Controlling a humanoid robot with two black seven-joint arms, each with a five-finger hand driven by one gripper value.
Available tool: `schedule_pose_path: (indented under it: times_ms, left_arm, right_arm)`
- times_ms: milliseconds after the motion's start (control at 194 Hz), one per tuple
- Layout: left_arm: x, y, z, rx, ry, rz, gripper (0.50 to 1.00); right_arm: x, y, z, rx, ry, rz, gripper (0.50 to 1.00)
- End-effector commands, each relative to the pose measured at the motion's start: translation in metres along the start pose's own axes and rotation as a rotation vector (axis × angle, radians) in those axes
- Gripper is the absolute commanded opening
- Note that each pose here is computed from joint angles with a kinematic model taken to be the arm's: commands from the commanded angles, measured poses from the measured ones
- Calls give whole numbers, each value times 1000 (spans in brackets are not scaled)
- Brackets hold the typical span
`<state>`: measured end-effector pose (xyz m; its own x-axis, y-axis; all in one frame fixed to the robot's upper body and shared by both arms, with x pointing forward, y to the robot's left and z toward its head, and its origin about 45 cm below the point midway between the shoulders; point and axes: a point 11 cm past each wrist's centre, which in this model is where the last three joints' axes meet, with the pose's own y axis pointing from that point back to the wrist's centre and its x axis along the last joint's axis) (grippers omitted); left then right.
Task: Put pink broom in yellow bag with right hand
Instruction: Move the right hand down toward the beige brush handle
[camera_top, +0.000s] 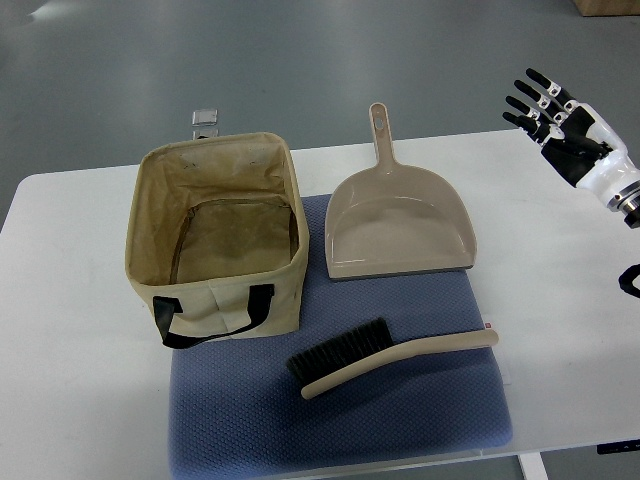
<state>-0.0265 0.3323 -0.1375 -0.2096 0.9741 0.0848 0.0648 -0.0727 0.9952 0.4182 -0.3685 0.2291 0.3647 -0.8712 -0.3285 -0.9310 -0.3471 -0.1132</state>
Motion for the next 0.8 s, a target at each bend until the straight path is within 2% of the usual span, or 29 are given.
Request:
schedule_pose_path:
  times_ms: [0, 253, 485, 794]
  left_arm:
    - [0, 0, 0, 0, 0, -1, 1000]
    - [0, 0, 0, 0, 0, -1, 1000]
    - [0, 0, 0, 0, -1, 1, 1000]
    - [0, 0, 0, 0, 0, -1, 1000]
  right_arm:
    - [-10, -6, -13, -22, 92, -70, 928]
    - [-53, -7, -26, -169, 471, -339, 926]
    - [-116, 9, -6, -284, 908, -682, 924]
    - [-160, 38, 26, -337, 1242, -946, 921]
